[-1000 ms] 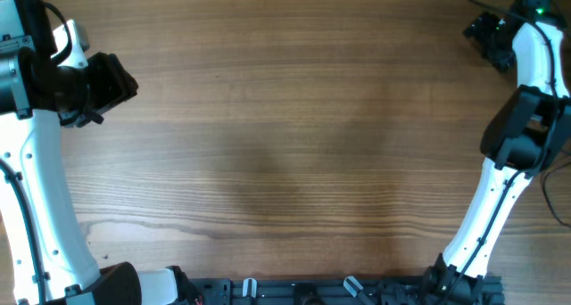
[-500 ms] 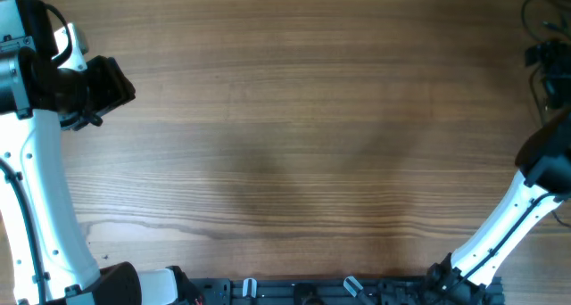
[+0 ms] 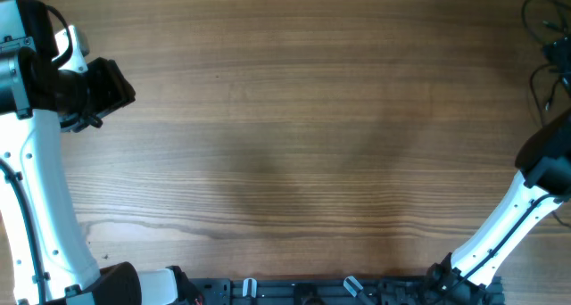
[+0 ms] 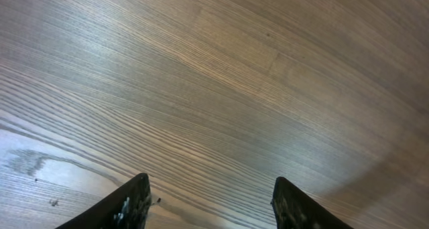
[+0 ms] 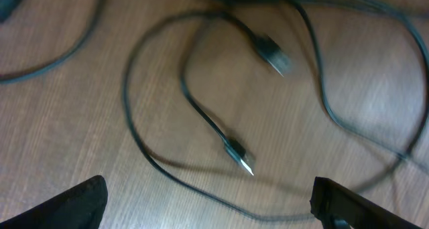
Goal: Untangle cables
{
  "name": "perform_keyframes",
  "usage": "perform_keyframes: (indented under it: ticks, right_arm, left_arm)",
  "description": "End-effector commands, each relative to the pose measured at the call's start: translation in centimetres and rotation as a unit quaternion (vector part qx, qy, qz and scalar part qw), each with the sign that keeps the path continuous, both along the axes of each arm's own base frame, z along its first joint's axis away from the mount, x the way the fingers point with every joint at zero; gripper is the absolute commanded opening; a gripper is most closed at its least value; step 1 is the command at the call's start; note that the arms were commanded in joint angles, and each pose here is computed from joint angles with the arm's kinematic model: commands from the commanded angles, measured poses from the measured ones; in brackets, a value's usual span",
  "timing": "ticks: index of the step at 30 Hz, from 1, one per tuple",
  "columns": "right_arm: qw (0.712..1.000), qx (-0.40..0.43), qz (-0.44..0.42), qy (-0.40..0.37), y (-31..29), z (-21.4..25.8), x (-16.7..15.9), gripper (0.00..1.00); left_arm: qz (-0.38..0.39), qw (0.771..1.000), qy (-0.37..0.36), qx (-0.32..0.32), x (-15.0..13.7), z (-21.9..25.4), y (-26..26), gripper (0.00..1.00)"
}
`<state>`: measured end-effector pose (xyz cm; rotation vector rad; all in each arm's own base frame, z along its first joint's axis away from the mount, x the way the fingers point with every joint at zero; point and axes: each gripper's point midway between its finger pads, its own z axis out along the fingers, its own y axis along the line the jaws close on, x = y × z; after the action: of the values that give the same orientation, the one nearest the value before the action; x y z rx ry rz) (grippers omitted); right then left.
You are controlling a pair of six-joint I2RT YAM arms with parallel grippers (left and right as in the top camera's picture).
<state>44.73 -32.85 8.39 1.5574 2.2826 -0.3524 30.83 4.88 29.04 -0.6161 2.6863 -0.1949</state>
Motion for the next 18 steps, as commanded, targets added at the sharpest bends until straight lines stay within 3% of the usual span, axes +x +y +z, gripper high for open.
perform_keyframes:
  ticks: [1, 2, 4, 13, 18]
  right_arm:
    - [0.97, 0.006, 0.236, 0.065, 1.3, -2.7, 1.5, 1.0]
    - [0.954, 0.009, 0.293, 0.063, 2.0, -2.8, 2.1, 1.0]
    - [0.943, 0.008, 0.325, 0.074, 2.2, -2.9, 2.0, 0.99]
    - [0.945, 0.043, 0.291, 0.14, 1.2, -9.9, -3.0, 0.98]
    - [0.947, 0.037, 0.289, 0.134, 1.0, -9.7, -2.8, 0.97]
  left_arm:
    - [-0.007, 1.0, 0.003, 0.007, -0.3, 0.0, 0.0, 0.59]
    - [-0.007, 1.0, 0.003, 0.007, -0.2, 0.0, 0.0, 0.6]
    - [-0.007, 1.0, 0.002, 0.007, -0.2, 0.0, 0.1, 0.6]
    - [-0.007, 1.0, 0.0, 0.008, -0.1, 0.0, 0.1, 0.6]
    - [-0.007, 1.0, 0.003, 0.007, -0.2, 0.0, 0.0, 0.59]
